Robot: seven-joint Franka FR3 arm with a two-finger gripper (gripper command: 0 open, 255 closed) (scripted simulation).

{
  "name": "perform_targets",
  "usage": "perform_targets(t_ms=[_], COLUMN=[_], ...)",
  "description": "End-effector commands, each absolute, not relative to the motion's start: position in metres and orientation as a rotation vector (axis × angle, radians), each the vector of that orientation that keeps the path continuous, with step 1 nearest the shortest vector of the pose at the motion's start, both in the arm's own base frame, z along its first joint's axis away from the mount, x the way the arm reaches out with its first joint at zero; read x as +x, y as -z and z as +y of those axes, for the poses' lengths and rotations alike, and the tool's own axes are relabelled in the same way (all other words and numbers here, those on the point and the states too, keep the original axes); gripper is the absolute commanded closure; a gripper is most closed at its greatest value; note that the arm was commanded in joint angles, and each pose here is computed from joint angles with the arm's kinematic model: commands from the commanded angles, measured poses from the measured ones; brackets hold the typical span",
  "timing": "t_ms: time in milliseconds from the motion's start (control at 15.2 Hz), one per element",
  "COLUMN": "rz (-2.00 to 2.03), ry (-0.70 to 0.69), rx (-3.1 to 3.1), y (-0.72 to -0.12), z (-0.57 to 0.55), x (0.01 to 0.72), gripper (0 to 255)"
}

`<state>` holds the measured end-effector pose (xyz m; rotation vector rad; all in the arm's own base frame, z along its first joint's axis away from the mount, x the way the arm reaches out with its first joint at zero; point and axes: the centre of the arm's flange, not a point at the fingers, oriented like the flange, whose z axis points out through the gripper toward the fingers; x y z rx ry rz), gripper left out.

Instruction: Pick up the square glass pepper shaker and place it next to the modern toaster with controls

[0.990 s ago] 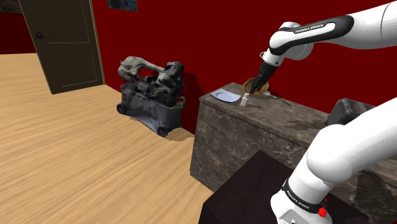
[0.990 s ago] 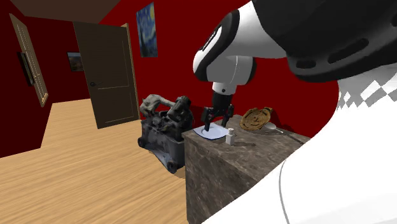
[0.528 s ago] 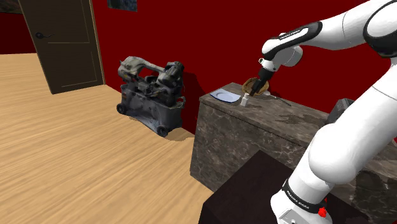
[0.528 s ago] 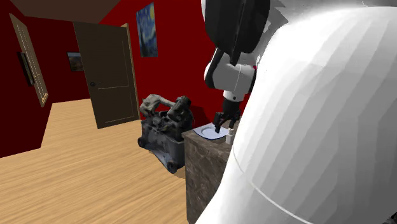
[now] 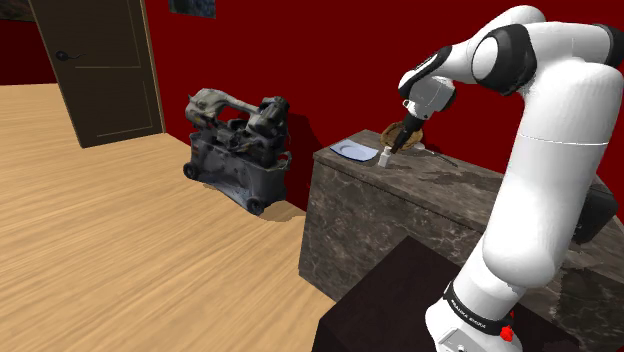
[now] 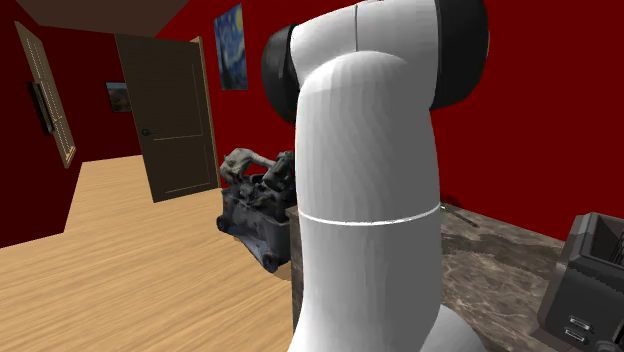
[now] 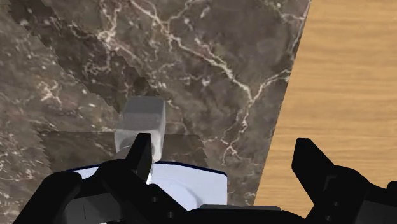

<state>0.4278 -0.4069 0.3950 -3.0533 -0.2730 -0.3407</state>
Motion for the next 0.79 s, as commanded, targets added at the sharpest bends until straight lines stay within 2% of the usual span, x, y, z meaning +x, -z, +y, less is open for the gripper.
perform_targets(t_ms=[0, 264, 726], rz=[-0.301, -0.348, -0.348], ry=[0.357, 0.378, 0.378], rx=[-3.048, -3.042, -3.042], y=[-0.383, -0.361, -0.325], z=[-0.428, -0.468, -0.465], x=[0.439, 0.461, 0.470], gripper=[0, 0, 0])
